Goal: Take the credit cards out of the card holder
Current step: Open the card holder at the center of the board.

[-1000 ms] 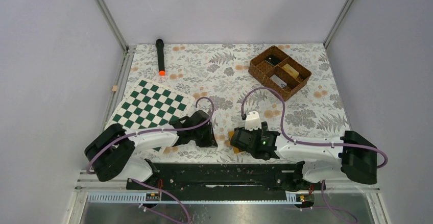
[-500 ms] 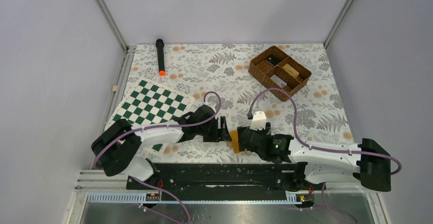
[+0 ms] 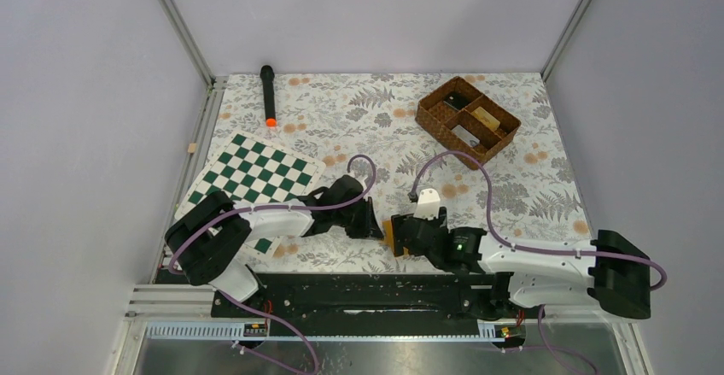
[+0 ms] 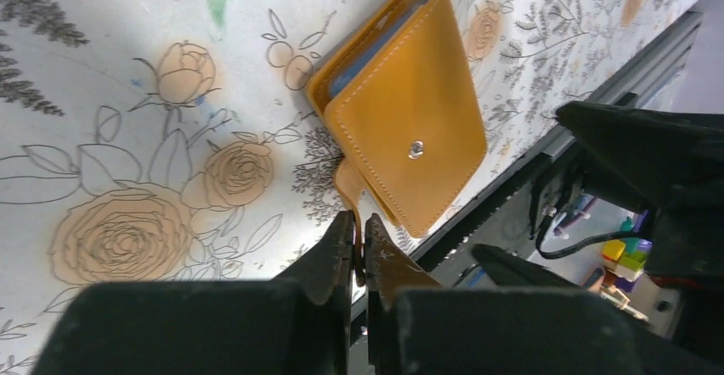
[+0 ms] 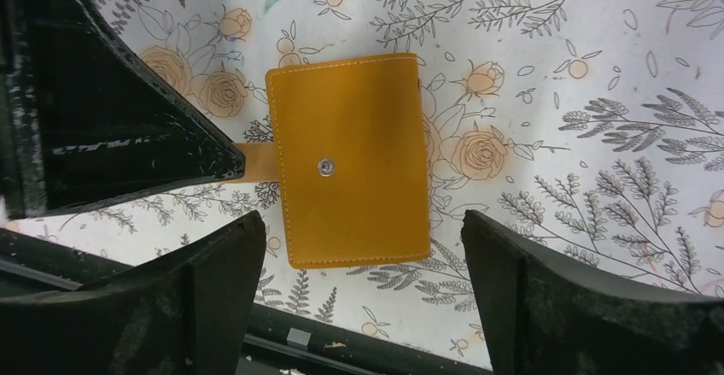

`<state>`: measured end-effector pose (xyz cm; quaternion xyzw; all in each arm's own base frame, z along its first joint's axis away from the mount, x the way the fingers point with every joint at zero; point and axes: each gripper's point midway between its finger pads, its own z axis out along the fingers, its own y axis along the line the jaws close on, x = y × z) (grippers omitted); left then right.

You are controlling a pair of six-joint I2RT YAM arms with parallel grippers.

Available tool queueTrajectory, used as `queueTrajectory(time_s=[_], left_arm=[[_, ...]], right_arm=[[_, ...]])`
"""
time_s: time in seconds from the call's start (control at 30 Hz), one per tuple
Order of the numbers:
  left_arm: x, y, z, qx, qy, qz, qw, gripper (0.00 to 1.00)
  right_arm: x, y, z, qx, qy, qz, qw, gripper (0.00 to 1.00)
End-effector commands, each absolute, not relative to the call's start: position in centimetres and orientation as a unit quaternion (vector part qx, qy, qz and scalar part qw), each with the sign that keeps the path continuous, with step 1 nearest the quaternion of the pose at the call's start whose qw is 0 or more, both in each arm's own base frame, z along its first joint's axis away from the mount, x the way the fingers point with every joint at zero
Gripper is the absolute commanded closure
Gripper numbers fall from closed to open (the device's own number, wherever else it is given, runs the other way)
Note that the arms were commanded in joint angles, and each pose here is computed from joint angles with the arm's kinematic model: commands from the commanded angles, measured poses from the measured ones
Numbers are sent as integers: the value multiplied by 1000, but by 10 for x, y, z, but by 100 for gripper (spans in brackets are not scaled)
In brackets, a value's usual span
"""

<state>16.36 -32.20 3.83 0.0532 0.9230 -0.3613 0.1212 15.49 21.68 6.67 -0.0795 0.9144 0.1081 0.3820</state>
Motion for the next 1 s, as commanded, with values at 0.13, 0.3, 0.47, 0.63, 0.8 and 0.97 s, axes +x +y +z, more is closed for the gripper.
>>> queueTrajectory(time_s=[0.13, 0.3, 0.47, 0.63, 0.8, 0.97], left_arm=[[158, -340, 63, 54, 890, -437, 118, 100], [158, -335, 62, 52, 894, -428, 120, 100], [157, -335, 60, 50, 896, -425, 119, 100], [157, -332, 59, 51, 898, -420, 122, 100], [157, -331, 58, 52, 900, -416, 121, 100], [157, -324, 51, 54, 909, -395, 124, 100]], right_arm=[[167, 236, 58, -93, 914, 76, 389, 2], [167, 240, 49, -110, 915, 50, 384, 1], [164, 244, 41, -130, 914, 31, 383, 1], [164, 235, 36, -137, 911, -3, 390, 0], [165, 228, 30, -139, 910, -30, 389, 3], [167, 220, 38, -132, 908, -44, 396, 9]])
